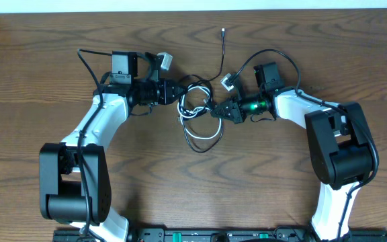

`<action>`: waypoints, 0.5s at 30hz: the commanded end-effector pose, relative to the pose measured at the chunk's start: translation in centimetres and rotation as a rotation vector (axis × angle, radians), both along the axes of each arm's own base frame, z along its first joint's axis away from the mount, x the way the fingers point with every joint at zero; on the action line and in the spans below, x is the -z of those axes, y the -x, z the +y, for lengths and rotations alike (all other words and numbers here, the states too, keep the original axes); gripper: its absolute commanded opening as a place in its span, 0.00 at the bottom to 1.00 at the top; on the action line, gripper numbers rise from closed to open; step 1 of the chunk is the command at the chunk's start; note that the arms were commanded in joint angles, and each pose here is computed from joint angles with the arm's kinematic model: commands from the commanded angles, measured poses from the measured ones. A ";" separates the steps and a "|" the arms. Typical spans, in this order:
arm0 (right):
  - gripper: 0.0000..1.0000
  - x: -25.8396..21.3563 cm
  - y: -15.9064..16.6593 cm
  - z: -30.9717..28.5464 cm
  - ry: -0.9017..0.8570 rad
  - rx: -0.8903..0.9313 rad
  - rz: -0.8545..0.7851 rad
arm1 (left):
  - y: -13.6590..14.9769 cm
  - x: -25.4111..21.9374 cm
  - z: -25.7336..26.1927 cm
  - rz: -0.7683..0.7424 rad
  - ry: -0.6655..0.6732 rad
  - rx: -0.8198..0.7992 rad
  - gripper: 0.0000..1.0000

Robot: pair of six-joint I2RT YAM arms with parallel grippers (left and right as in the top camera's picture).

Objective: Untangle cables

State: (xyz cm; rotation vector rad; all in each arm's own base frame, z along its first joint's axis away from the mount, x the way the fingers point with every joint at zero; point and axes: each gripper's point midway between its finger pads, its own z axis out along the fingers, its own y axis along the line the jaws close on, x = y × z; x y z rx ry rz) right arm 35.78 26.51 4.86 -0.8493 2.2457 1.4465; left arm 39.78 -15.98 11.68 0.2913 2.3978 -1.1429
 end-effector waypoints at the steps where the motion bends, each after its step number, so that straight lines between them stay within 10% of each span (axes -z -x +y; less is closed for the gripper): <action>1: 0.01 -3.1 1.5 0.8 -0.142 -0.108 -0.070 | -0.5 1.8 1.6 0.008 -0.106 -0.060 0.08; 15: 0.01 -8.7 3.4 0.3 -0.468 -0.282 -0.208 | 0.4 3.9 1.8 0.070 -0.121 -0.062 0.07</action>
